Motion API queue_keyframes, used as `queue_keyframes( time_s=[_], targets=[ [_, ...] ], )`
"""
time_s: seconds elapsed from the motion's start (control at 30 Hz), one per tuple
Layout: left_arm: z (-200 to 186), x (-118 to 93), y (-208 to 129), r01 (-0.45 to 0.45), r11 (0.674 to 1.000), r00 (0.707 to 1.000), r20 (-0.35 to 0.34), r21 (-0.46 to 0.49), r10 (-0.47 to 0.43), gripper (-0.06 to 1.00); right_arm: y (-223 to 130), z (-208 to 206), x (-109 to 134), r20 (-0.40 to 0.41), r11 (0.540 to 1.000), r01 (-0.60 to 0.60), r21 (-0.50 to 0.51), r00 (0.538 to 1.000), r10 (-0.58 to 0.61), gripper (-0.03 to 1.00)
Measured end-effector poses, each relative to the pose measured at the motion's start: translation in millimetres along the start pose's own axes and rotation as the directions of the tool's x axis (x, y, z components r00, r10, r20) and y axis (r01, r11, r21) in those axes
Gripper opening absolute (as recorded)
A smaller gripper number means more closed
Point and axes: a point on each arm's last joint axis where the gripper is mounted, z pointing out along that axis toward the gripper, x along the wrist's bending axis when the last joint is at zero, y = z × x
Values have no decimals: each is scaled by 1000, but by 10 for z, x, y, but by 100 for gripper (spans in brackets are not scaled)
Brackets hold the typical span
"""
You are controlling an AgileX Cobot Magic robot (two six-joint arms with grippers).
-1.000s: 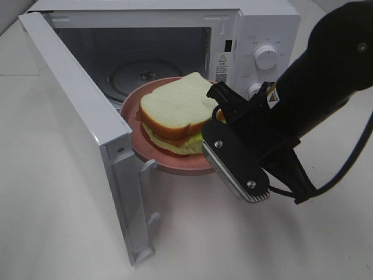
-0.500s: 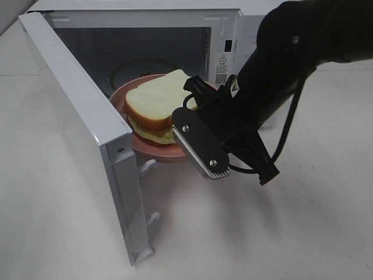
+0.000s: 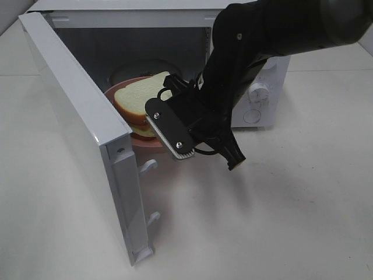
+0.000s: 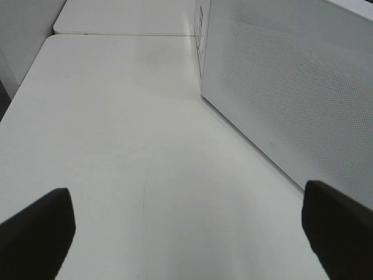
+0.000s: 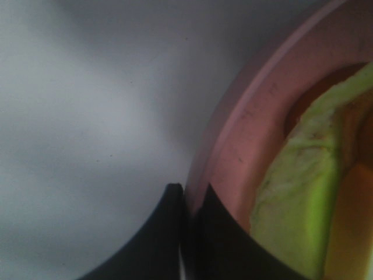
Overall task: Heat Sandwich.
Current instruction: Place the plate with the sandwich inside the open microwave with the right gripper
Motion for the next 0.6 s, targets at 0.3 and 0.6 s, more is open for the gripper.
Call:
queue_keyframes(
  time_s=[0.3, 0.6],
  targets=[
    [0, 0, 0, 0, 1000, 1000, 0, 0, 0, 99, -15, 89, -244, 19, 998, -52, 19, 998, 51, 4],
    [0, 0, 0, 0, 1000, 1000, 0, 0, 0, 99, -42, 127, -507, 46, 991, -121, 50, 992, 119, 4]
  ],
)
